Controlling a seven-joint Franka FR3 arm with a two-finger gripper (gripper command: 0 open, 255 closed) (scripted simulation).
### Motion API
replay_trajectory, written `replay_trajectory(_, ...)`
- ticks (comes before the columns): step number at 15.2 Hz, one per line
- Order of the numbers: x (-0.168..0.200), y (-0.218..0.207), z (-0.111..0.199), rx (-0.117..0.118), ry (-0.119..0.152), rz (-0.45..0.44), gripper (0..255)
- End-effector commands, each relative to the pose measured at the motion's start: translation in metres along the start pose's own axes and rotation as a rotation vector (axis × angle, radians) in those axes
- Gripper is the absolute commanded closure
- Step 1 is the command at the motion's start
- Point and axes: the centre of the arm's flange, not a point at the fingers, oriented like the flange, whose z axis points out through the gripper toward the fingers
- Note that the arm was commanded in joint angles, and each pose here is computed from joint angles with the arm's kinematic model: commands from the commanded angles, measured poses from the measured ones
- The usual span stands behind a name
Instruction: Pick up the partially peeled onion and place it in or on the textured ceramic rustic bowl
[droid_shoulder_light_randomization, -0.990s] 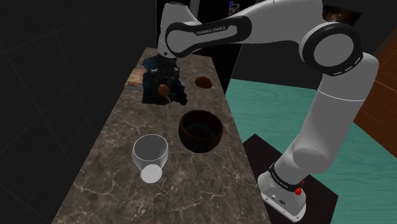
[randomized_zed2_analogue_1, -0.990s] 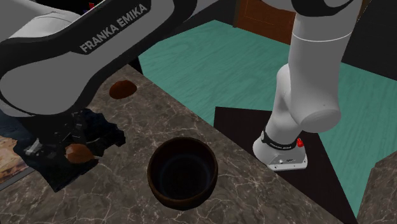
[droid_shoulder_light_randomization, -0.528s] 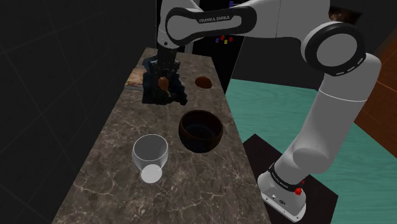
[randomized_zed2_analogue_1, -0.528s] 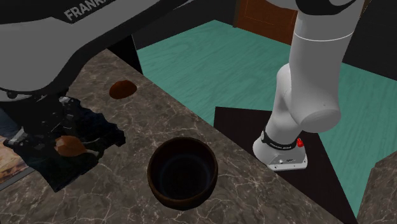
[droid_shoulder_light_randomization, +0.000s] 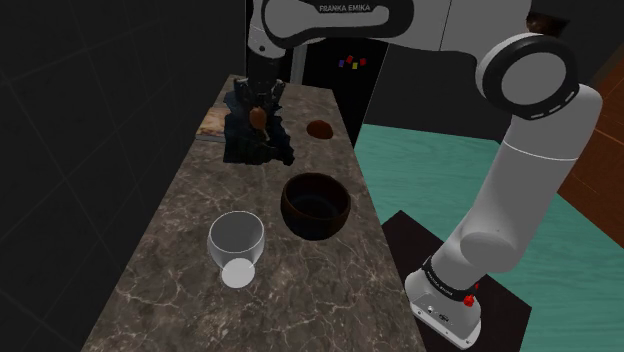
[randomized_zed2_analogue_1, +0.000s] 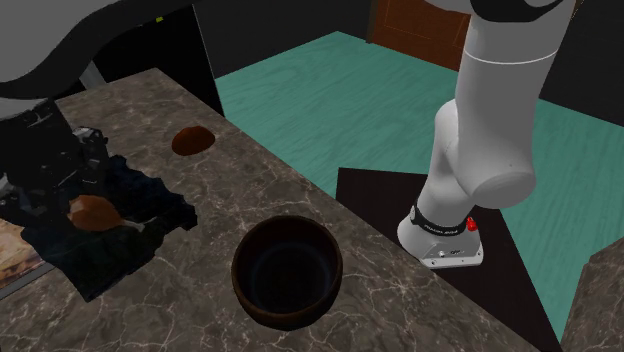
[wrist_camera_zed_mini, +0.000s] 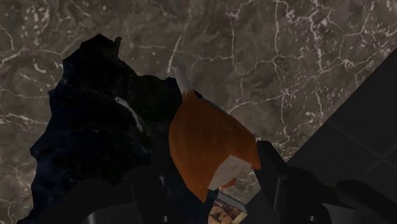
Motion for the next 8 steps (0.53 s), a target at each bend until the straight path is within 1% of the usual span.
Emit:
replay_trajectory(1,0.001,-0.001,-0.010,0.000,0.000,0.000,255)
replay_trajectory(5,0.003,-0.003,-0.027,0.000,0.000,0.000,255)
replay_trajectory(8,-0.036,-0.002,-0.034,0.000,0.000,0.000,255)
